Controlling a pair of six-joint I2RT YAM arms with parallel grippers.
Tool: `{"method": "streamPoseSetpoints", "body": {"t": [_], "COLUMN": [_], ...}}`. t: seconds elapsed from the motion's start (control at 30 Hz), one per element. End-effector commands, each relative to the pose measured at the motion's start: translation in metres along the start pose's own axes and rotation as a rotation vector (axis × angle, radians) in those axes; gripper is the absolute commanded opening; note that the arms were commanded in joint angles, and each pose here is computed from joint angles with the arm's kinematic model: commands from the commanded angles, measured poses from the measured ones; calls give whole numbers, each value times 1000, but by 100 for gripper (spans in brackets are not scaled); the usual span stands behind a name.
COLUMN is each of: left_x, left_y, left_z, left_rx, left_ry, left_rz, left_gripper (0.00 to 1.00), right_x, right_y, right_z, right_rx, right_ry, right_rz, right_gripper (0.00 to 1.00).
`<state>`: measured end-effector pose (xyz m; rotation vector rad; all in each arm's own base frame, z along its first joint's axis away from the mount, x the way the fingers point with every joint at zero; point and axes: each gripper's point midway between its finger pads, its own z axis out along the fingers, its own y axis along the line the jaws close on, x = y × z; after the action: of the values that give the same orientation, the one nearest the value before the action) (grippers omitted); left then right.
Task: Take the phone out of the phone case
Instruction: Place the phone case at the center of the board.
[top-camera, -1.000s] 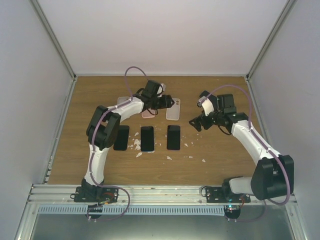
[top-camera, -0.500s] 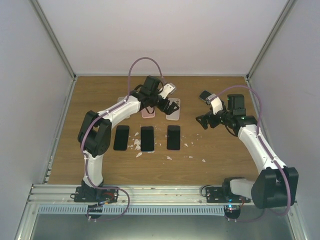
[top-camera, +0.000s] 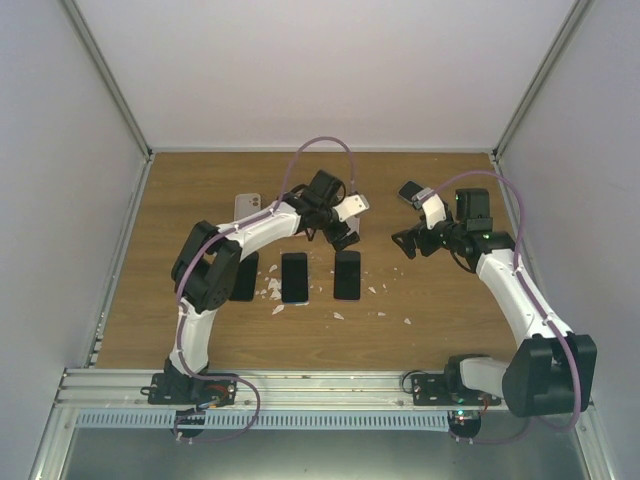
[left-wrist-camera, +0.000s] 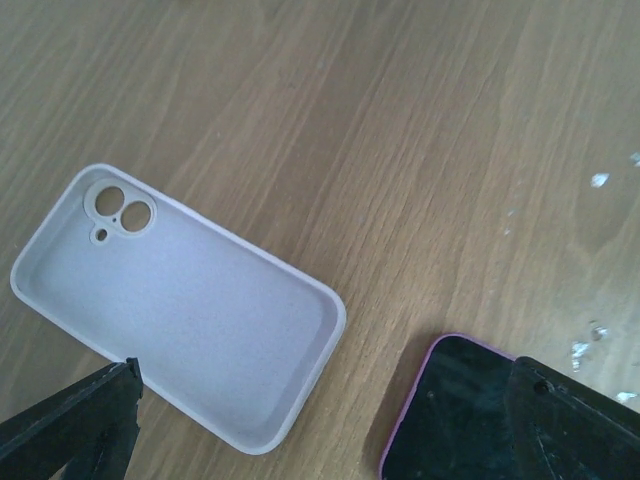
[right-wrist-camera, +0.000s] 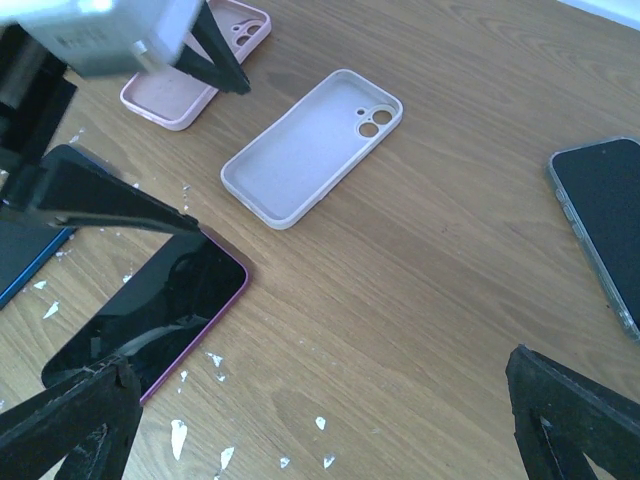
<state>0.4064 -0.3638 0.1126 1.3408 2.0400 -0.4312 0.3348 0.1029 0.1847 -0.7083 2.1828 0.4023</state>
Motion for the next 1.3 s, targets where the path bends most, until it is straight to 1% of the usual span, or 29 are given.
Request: {"method": "streamPoseSetpoints", "body": {"t": [0.0,0.13,0.5,0.67,0.87,1.27], "left_x": [2,5,14,12,9,11], "left_y": [4,6,16,23,31,43], "left_z": [19,31,59,65,68,77], "left_rx": [-81,-101,-140,-161,-191,-202], "left_ry": [31,51,91,96,85,94], "left_rz": [104,122,111,109,110,111], "left_gripper": [99,99,99,99,96,93], "right_x": [-1,-1,0,0,0,-1], "right_y": [-2,-2,-1,-1,-1,0], "right_z": [0,0,0,1,0,0], "right_rx": [-3,-5,-4,-7,-7,-11], "right_ry": [-21,-21,-24,-25,-26,-26], "right_rz": [5,5,4,4,5,4], "right_gripper": [100,100,99,100,100,99]}}
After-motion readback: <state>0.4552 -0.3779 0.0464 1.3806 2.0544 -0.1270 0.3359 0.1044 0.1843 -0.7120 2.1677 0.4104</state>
